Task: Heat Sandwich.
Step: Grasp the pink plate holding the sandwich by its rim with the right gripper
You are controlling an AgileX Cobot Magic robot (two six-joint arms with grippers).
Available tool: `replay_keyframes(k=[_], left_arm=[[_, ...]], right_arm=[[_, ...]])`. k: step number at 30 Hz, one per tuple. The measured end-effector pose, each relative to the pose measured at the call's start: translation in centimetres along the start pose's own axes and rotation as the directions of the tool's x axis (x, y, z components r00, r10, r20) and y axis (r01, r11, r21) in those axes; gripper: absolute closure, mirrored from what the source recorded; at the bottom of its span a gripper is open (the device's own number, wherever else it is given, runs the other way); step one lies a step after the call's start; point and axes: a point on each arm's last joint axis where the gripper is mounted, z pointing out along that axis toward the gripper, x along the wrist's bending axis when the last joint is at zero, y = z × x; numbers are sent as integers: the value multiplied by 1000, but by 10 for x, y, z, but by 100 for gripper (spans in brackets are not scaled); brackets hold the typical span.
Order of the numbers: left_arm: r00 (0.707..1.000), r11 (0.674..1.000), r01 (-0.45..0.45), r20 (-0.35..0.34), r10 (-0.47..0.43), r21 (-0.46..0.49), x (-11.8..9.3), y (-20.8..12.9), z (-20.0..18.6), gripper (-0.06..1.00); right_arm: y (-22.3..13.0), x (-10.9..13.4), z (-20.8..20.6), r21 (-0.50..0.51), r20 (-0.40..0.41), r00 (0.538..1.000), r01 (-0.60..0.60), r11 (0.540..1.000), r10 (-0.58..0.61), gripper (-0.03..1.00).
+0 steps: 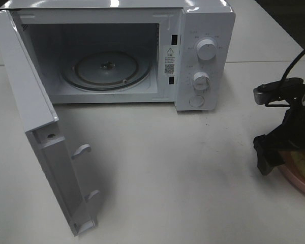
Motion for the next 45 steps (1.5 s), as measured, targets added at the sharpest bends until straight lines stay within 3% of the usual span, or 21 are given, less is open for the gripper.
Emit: replay_keyframes(k=[25, 29, 30, 31, 34, 35, 36, 37, 40, 45], left_arm=[[1000, 1000, 0, 0, 0, 0, 0, 0, 0, -5], [1000, 1000, 0, 0, 0, 0, 0, 0, 0, -5], [1000, 1000, 0, 0, 0, 0, 0, 0, 0, -5], [1000, 1000, 0, 0, 0, 0, 0, 0, 0, -5], [1000, 1000, 0, 0, 0, 0, 0, 0, 0, -5], [1000, 1000, 0, 0, 0, 0, 0, 0, 0, -5], [1000, 1000, 0, 0, 0, 0, 0, 0, 0, -5], [1000, 1000, 0, 0, 0, 0, 0, 0, 0, -5], [1000, 1000, 0, 0, 0, 0, 0, 0, 0, -5], [1000, 1000, 0, 0, 0, 0, 0, 0, 0, -5]], right_arm=[[10, 4, 39, 25, -10, 1000, 15, 1000, -15, 6], [10, 4, 39, 33, -9, 1000, 12, 999, -11, 26], [10, 4, 39, 33, -9, 1000, 12, 999, -11, 26], [9, 3, 39, 35, -2, 1000, 6, 999, -6, 39], [9, 2, 39, 34, 16, 1000, -9, 999, 8, 63], [9, 2, 39, 34, 16, 1000, -9, 999, 8, 63], [9, 0, 39, 34, 28, 1000, -10, 999, 9, 78], [9, 0, 39, 36, 32, 999, -14, 999, 13, 84], [9, -1, 39, 37, 34, 999, -21, 999, 20, 91], [9, -1, 39, 36, 36, 999, -35, 999, 34, 92]])
